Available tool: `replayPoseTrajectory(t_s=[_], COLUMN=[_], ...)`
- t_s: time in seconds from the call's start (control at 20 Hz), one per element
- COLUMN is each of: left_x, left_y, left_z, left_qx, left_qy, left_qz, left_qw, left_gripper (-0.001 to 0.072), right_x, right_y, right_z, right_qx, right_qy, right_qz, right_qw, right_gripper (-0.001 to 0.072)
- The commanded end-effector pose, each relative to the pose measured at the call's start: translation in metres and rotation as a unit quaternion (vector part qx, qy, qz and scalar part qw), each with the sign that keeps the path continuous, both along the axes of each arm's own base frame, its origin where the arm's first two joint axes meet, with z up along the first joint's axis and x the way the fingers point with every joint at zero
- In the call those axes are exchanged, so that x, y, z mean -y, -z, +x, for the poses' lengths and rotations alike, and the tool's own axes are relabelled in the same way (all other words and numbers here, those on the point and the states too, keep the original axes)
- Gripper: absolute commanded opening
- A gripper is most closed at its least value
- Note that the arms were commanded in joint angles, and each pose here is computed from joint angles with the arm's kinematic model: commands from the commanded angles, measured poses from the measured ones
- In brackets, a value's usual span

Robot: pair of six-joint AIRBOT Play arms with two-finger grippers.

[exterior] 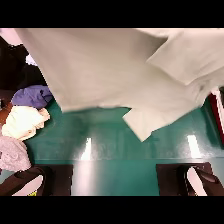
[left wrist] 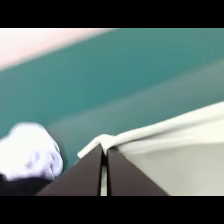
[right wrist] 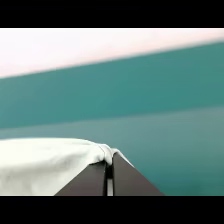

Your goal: Fold the shirts.

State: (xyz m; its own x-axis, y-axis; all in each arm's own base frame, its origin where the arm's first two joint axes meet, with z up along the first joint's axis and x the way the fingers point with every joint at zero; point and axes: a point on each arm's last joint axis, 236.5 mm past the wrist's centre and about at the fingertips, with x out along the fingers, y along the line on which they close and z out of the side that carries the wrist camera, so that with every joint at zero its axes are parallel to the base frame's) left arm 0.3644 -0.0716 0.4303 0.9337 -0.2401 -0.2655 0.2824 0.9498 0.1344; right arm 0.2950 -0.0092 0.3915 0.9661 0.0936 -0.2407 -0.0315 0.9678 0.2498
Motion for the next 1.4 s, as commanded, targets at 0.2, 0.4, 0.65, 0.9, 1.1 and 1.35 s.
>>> replayPoseTrajectory(t_s=[0.2, 0.4, 0.65, 0.9, 1.1, 1.35], left_x=[0.019, 0.016, 0.004, 0.016, 0.026, 0.026], left_y=[-0.147, -0.158, -0.047, 0.148, 0.258, 0.302], left_z=[-0.115, -0.126, -0.027, 0.088, 0.147, 0.188], left_qx=[0.211, 0.237, 0.084, -0.170, -0.274, -0.273], left_qy=[0.064, 0.062, 0.010, -0.003, -0.015, -0.037], left_qz=[-0.072, -0.065, -0.043, -0.032, -0.048, -0.070], left_qw=[0.973, 0.967, 0.995, 0.985, 0.960, 0.959], left_gripper=[0.0022, 0.0022, 0.0021, 0.0021, 0.0022, 0.0023], right_x=[-0.018, -0.005, 0.050, 0.060, 0.049, 0.014], right_y=[-0.138, -0.144, -0.041, 0.082, 0.179, 0.243], right_z=[-0.044, -0.020, 0.052, 0.125, 0.181, 0.247], right_qx=[0.131, 0.126, -0.031, -0.200, -0.278, -0.248], right_qy=[0.001, 0.005, 0.042, 0.006, -0.003, -0.017], right_qz=[-0.096, -0.071, 0.004, 0.049, 0.009, 0.007], right_qw=[0.987, 0.989, 0.999, 0.979, 0.961, 0.969], right_gripper=[0.0013, 0.0013, 0.0012, 0.0012, 0.0014, 0.0018])
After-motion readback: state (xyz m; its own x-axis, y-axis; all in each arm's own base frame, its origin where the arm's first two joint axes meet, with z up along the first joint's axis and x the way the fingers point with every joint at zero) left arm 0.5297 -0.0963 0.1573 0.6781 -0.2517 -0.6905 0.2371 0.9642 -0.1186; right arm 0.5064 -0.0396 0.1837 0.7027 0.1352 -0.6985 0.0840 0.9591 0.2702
